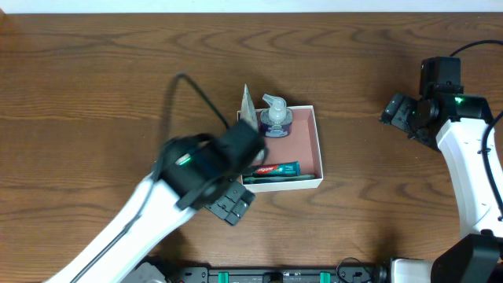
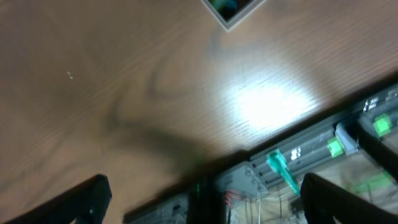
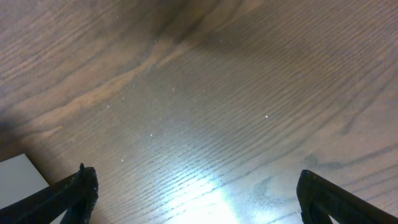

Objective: Pack container

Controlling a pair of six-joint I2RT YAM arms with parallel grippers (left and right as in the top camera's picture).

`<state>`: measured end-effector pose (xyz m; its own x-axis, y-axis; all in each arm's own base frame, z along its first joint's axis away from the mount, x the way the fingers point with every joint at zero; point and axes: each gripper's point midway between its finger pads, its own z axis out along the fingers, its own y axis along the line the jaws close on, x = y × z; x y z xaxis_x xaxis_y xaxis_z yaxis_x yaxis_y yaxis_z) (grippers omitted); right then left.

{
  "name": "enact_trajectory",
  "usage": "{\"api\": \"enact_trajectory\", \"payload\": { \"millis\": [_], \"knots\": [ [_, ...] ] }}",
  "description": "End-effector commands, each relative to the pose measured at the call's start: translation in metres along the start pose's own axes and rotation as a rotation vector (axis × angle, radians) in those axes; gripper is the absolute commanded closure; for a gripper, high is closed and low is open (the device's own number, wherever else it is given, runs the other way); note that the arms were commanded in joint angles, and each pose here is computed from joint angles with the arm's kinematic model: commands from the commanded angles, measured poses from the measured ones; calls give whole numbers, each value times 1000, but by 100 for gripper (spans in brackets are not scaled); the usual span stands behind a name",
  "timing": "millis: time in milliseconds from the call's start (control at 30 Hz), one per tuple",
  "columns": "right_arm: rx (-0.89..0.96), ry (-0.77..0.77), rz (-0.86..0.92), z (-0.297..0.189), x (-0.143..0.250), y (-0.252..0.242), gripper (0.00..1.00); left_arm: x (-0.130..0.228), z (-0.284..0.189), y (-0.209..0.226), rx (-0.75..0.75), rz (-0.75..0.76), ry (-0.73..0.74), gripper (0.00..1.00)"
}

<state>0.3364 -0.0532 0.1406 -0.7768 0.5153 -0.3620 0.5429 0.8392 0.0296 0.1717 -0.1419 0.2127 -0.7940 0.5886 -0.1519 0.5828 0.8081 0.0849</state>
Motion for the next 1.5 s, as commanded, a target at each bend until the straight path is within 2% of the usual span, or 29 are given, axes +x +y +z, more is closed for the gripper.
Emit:
{"api": "enact_trajectory", "payload": {
  "millis": [0, 167, 300, 400, 600, 967, 1200, 1467],
  "knots": [
    [5, -10, 22, -1, -5, -2, 1, -7, -21, 27, -39, -110, -237, 2],
    [5, -10, 22, -1, -5, -2, 1, -23, -41, 76, -71, -347, -578, 2],
    [5, -10, 22, -1, -5, -2, 1, -8, -42, 103, -104, -468, -730, 2],
    [5, -10, 23, -1, -5, -2, 1, 1, -39, 113, -146, -456, -831, 2],
    [5, -10, 23, -1, -5, -2, 1, -6, -48, 116, -241, -264, -1089, 2],
    [5, -10, 23, -1, -5, -2, 1, 1, 10, 124, -300, -270, -1221, 2],
    [5, -10, 23, -1, -5, -2, 1, 9, 47, 124, -325, -271, -1251, 2],
    [5, -10, 22, -1, -5, -2, 1, 16, 80, 121, -331, -269, -1221, 2]
  ]
}}
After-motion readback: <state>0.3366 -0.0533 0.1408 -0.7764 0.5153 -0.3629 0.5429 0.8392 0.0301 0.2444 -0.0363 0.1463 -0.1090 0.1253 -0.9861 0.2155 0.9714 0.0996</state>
